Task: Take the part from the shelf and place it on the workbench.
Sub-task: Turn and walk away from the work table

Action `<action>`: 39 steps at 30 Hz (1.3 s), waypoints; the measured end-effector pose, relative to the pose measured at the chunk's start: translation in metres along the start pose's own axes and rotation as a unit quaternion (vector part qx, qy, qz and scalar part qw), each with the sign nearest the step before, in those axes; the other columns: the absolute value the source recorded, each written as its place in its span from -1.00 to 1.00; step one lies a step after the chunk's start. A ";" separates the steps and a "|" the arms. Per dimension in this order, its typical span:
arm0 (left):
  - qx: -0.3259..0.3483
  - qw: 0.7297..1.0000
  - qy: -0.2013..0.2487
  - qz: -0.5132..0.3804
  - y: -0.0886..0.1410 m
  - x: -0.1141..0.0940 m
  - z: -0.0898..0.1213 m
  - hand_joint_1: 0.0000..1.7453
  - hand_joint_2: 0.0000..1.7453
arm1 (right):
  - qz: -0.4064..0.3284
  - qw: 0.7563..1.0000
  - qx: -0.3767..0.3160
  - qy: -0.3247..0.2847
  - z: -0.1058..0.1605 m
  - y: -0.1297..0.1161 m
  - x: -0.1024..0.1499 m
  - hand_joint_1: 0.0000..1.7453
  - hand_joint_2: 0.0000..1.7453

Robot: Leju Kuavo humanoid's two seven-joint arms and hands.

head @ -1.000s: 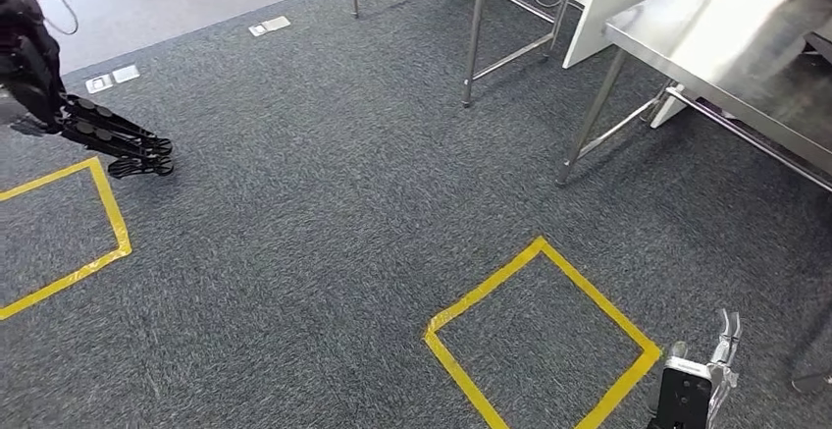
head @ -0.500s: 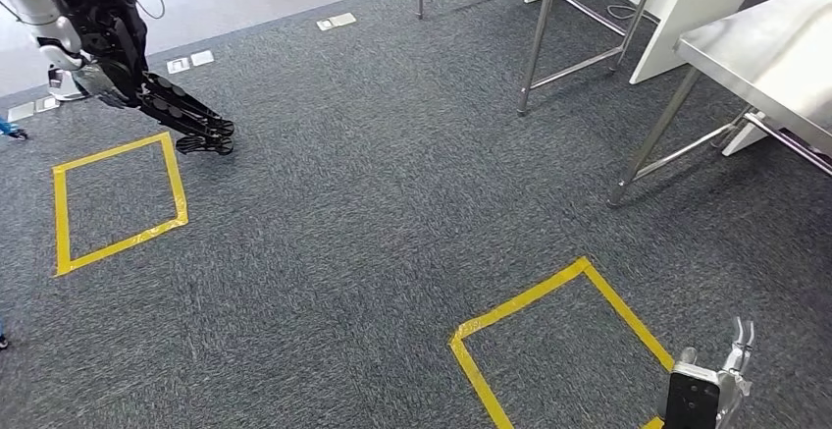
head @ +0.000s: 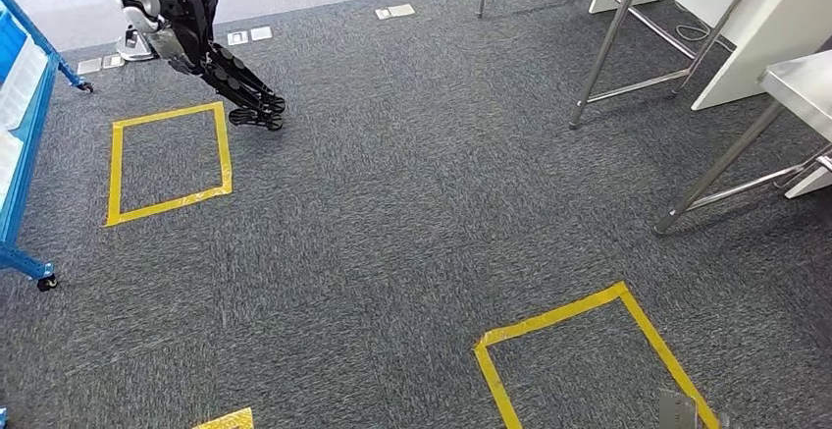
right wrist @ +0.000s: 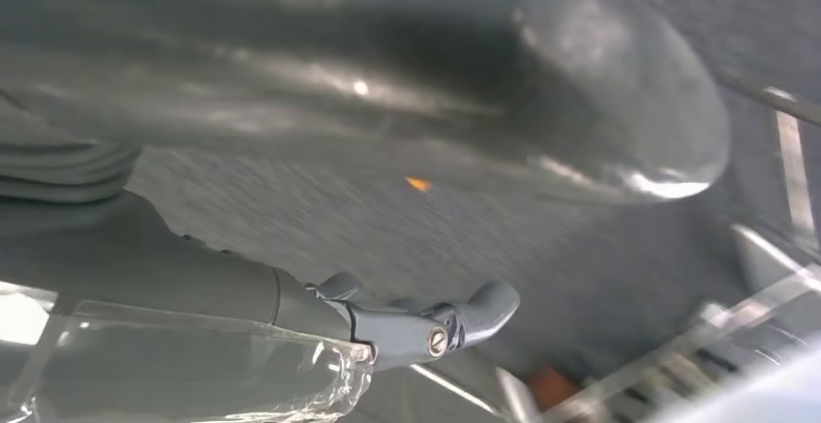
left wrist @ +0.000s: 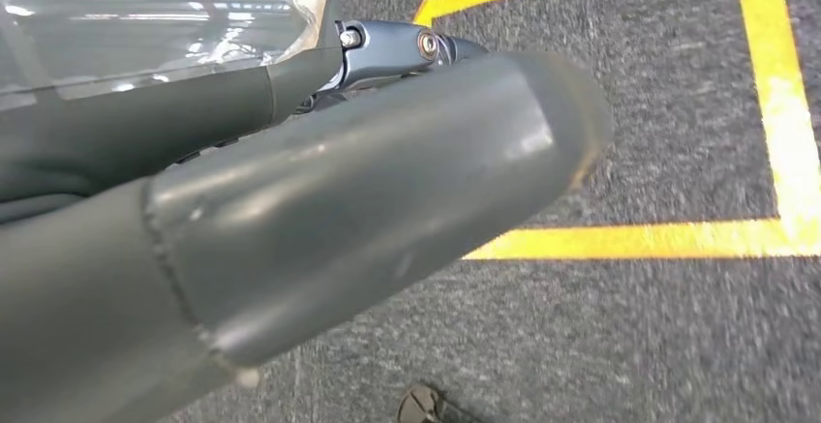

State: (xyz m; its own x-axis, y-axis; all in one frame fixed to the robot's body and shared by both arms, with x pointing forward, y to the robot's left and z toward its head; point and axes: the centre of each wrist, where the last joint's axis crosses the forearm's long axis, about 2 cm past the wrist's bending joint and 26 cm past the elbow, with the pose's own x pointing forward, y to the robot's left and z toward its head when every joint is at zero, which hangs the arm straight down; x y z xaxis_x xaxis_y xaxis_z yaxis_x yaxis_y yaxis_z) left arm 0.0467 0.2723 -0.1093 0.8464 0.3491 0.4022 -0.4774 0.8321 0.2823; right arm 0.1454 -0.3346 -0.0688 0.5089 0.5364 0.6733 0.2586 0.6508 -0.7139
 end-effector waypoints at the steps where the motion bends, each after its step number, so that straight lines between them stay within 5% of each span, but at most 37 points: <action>1: -0.001 1.000 -0.001 -0.001 -0.001 0.001 0.000 -1.00 -1.00 | 0.001 1.000 0.005 0.013 0.002 0.002 -0.003 -1.00 -1.00; 7: 0.032 0.999 0.018 -0.011 -0.001 0.001 0.001 -1.00 -1.00 | 0.072 0.978 0.067 0.181 0.031 0.008 -0.031 -1.00 -1.00; 17: 0.061 0.995 0.075 -0.005 -0.003 -0.006 0.005 -1.00 -1.00 | 0.127 0.863 0.229 0.431 0.084 0.036 -0.040 -1.00 -1.00; 28: 0.063 0.993 0.095 0.008 -0.010 -0.010 0.010 -1.00 -1.00 | 0.137 0.853 0.250 0.436 0.092 0.042 -0.037 -1.00 -1.00; 39: 0.042 0.995 0.088 0.018 -0.015 -0.012 0.012 -1.00 -1.00 | 0.146 0.872 0.240 0.400 0.090 0.038 -0.041 -1.00 -1.00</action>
State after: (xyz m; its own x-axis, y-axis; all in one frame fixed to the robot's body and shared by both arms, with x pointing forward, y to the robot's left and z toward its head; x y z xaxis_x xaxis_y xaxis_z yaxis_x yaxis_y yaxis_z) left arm 0.0403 0.2505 -0.1079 0.8537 0.4536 0.2560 -0.5190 0.7822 0.3447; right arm 0.0604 -0.2833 -0.1062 0.9553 0.2953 -0.0109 -0.2542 0.8024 -0.5399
